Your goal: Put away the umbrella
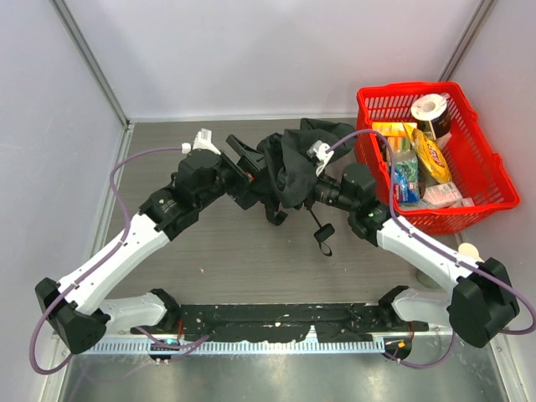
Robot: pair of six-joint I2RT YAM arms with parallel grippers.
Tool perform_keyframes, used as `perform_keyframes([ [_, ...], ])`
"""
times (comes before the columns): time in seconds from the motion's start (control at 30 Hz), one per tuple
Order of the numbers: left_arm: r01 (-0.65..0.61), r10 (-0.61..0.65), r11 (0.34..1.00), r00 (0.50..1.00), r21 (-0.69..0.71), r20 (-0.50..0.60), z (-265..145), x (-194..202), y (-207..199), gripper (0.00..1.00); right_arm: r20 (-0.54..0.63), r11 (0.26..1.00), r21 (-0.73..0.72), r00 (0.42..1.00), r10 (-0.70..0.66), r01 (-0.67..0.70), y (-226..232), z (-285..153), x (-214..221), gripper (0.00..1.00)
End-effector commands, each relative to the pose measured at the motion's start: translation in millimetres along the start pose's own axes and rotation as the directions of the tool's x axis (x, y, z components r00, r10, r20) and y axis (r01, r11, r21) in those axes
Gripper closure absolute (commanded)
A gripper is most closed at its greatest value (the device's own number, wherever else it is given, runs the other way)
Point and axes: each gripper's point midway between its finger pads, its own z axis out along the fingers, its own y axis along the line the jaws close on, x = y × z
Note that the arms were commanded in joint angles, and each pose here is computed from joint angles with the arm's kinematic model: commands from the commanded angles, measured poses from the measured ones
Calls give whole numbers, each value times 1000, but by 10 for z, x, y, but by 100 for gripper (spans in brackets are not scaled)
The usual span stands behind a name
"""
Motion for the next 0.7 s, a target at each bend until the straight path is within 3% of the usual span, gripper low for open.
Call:
perform_keyframes([
  [0.0, -30, 26, 998, 997, 59, 73, 32, -140, -253, 0, 112, 993, -65, 989, -94, 102, 204, 57, -459, 99],
  [0.1, -35, 31, 998, 996, 45, 82, 107, -133, -223, 1, 110, 989, -99, 989, -97, 108, 302, 70, -473, 99],
  [0.47, -55, 50, 997, 994, 51, 96, 200, -95, -143, 25, 84, 954, -293, 996, -36, 59, 633, 108, -436, 99],
  [0.6, -77, 69, 994, 992, 78, 105, 170, -103, -168, 12, 71, 951, -302, 996, -45, 65, 683, 128, -438, 99],
  [0.67, -91, 83, 993, 991, 79, 106, 165, -97, -160, 11, 68, 947, -314, 996, -50, 69, 735, 135, -444, 99],
])
